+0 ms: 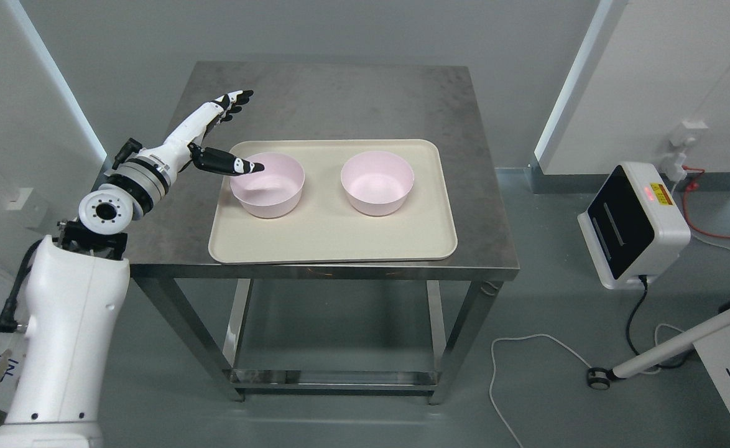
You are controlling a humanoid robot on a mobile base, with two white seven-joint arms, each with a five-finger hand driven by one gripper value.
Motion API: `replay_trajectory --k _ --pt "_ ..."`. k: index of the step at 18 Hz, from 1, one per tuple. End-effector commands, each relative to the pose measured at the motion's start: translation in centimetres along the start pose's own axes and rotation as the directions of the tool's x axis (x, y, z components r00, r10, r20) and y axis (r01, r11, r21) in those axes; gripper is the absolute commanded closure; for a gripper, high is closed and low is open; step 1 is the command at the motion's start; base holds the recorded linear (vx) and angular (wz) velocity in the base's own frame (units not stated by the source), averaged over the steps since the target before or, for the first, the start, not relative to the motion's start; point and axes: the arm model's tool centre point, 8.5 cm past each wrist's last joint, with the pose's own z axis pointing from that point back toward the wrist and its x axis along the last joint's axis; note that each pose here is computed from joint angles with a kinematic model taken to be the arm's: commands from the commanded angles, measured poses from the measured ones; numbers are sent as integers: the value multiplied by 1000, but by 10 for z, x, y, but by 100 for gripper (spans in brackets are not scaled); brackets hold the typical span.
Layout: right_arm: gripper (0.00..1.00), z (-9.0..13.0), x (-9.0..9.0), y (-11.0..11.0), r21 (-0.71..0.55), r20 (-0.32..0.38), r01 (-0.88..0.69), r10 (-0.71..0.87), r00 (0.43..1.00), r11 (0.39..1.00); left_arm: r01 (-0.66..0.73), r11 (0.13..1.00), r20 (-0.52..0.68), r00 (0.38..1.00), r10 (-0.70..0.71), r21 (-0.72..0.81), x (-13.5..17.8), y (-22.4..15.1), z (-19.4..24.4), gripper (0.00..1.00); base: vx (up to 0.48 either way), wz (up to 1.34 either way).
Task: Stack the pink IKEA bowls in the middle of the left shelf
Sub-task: 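Reach the left hand into the pink bowl nearer the left hand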
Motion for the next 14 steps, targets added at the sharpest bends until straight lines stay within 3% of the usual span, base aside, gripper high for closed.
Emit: replay_trajectory --k 1,11,14 --pt "0 0 0 -11 -18 -1 -1 1 1000 1000 30 982 -164 985 -61 -189 -28 -41 -22 11 0 0" --pt "0 0 0 -11 -17 -1 -3 3 1000 1000 23 983 -152 987 -51 -181 -12 -38 -40 46 0 0" --pt "0 0 0 -11 -18 -1 -1 1 1000 1000 91 975 -170 977 -126 -205 -15 -46 -44 49 0 0"
